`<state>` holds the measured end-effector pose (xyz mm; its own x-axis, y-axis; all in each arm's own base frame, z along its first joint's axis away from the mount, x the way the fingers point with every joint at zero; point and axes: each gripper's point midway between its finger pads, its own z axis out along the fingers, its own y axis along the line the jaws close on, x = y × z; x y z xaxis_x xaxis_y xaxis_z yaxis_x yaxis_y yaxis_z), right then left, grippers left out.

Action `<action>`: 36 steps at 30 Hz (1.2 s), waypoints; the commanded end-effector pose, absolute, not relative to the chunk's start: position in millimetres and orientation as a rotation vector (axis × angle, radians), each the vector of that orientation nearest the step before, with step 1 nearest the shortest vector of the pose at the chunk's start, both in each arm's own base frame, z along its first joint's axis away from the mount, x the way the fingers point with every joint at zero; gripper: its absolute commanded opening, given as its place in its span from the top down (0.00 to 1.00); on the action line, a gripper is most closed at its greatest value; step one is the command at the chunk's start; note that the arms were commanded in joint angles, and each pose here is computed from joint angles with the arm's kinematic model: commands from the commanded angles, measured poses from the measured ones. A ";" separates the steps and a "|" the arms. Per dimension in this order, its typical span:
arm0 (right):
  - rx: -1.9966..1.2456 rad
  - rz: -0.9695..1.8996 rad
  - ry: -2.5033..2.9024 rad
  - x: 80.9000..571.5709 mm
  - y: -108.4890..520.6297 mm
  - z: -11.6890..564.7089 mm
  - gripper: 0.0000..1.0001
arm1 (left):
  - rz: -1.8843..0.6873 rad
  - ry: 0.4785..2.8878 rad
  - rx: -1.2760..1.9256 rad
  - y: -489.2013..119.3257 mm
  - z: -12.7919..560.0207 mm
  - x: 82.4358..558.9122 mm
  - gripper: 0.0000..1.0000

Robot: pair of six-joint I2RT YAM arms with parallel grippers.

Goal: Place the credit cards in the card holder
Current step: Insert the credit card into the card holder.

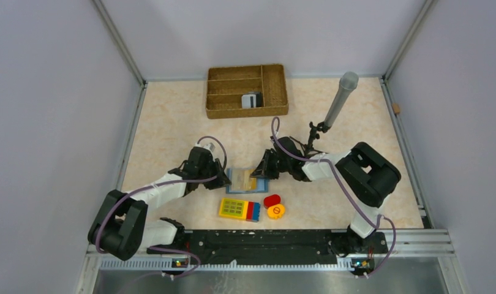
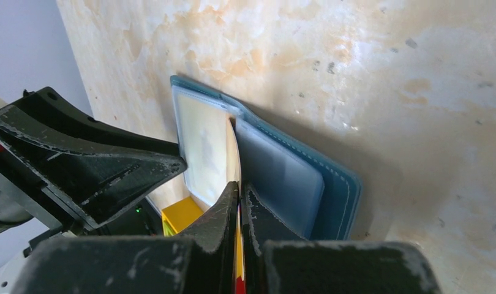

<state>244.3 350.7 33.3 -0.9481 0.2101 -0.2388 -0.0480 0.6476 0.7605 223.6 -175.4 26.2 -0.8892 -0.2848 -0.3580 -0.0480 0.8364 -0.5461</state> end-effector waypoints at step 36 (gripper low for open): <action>0.103 0.901 2.676 234.6 323.4 5.8 1.00 | -0.739 2.594 -0.204 -175.9 17.4 226.5 0.85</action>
